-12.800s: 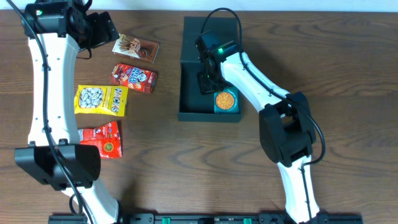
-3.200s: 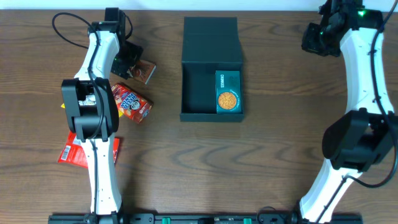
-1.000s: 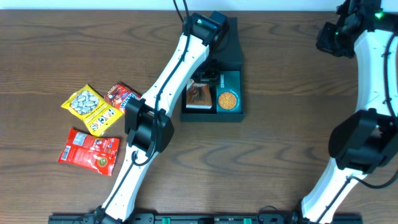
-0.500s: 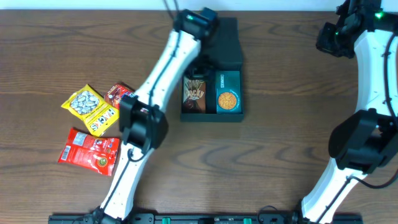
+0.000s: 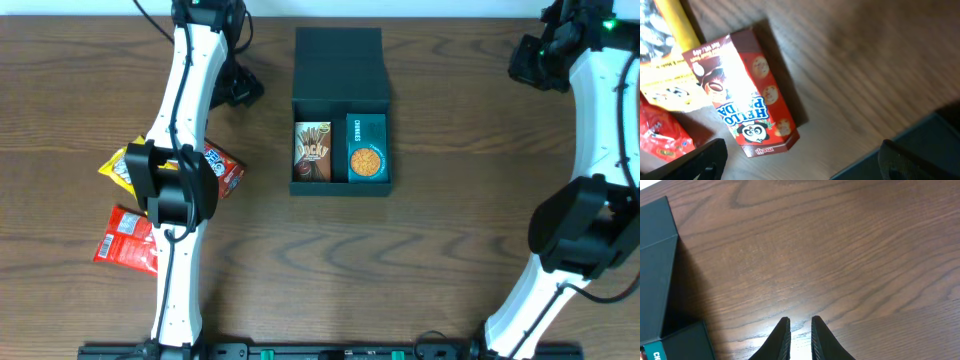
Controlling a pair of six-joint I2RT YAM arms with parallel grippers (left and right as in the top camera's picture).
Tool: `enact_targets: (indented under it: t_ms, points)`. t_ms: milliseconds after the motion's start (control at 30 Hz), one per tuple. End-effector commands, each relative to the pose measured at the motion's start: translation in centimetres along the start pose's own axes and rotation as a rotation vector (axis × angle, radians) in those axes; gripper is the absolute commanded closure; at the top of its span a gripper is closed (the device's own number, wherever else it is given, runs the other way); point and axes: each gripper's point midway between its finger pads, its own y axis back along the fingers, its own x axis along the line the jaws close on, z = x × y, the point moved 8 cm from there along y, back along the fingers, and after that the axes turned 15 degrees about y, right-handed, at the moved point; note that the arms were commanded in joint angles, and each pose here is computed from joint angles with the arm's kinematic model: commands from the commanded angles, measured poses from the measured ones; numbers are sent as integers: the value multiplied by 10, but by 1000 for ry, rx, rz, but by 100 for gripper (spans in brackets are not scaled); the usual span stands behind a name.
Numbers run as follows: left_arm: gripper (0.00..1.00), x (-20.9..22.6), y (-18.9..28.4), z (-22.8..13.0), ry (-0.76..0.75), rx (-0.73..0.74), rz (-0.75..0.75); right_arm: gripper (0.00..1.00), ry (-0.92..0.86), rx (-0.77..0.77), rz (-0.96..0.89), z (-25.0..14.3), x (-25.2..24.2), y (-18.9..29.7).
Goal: Pack container
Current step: 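Move the left gripper back and grasp the red Hello Panda box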
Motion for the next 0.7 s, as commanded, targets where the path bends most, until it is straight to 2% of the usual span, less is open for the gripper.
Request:
enact_targets:
  t_ms: [0,167,367,667]
  points:
    - [2,21,3,-4,52,36,86,85,5,-17,6,3,-1,4]
    - [4,26,9,-3,-23,4,96,84,6,-35,4,6,-1,4]
    - [2,51,13,-10,-19,-37,173,83,8,-52,3,9,-1,4]
    - [4,73,-25,-33,-2,58,6,83,9,-58,25,10,1,4]
